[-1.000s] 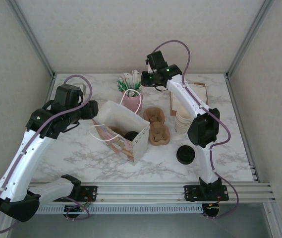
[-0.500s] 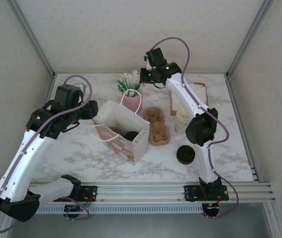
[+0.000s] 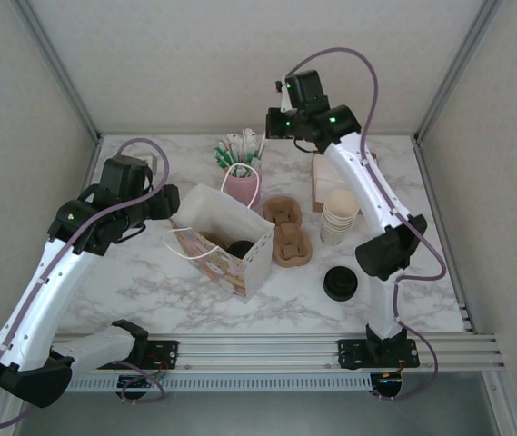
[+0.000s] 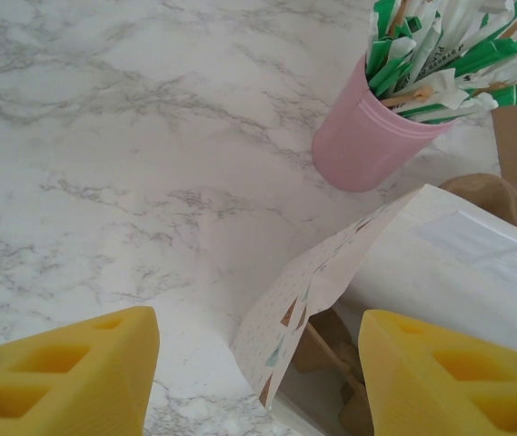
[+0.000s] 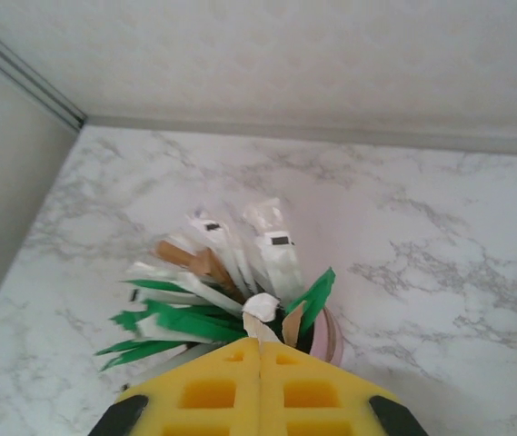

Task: Pack the takeout coffee

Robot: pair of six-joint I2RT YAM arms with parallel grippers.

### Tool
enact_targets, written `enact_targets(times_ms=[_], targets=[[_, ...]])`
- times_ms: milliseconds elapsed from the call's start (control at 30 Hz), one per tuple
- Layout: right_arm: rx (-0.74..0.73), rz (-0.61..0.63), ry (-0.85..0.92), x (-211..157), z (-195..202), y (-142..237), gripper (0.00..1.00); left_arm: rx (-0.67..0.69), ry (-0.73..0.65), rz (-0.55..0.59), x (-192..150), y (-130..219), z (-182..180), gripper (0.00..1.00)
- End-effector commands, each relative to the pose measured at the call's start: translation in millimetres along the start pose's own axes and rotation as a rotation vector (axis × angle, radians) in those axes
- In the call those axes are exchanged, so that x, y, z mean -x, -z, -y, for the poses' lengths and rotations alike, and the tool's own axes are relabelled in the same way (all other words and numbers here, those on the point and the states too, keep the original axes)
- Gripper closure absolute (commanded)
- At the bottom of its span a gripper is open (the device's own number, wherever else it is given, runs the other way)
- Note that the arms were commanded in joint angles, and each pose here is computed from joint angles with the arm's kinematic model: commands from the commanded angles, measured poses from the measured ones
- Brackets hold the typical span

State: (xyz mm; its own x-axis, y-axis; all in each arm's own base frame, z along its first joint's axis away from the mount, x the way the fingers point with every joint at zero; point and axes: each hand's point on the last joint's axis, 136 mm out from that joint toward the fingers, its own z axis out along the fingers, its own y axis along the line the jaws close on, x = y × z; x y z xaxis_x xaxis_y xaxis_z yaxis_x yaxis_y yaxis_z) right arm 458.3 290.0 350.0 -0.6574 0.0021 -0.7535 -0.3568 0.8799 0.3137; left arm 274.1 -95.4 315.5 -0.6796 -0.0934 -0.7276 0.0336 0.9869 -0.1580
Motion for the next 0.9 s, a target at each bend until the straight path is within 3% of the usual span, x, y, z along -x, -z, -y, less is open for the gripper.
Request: enact_targets(times_ms=[0,167,400,667,867], targets=[[0.043,-0.018,0.000,-4,-11,3,0.97,-0.024,0.008,0.013,0,4,3,0.40],[0.063,-0.018,0.008,-5,-19,-4,0.94,-0.022,0.004,0.020,0,7,1,0.40],[0.071,-0.108,-0.026,-30,-15,-48,0.92,-0.021,0.007,0.015,-4,5,0,0.40],[0.059,-0.105,-0.028,-28,-14,-51,0.66,-0.016,0.005,0.018,-3,5,0,0.40],[0.013,-0.090,-0.013,-28,-3,-40,0.64,-0.014,0.003,0.014,-3,4,0,0.40]])
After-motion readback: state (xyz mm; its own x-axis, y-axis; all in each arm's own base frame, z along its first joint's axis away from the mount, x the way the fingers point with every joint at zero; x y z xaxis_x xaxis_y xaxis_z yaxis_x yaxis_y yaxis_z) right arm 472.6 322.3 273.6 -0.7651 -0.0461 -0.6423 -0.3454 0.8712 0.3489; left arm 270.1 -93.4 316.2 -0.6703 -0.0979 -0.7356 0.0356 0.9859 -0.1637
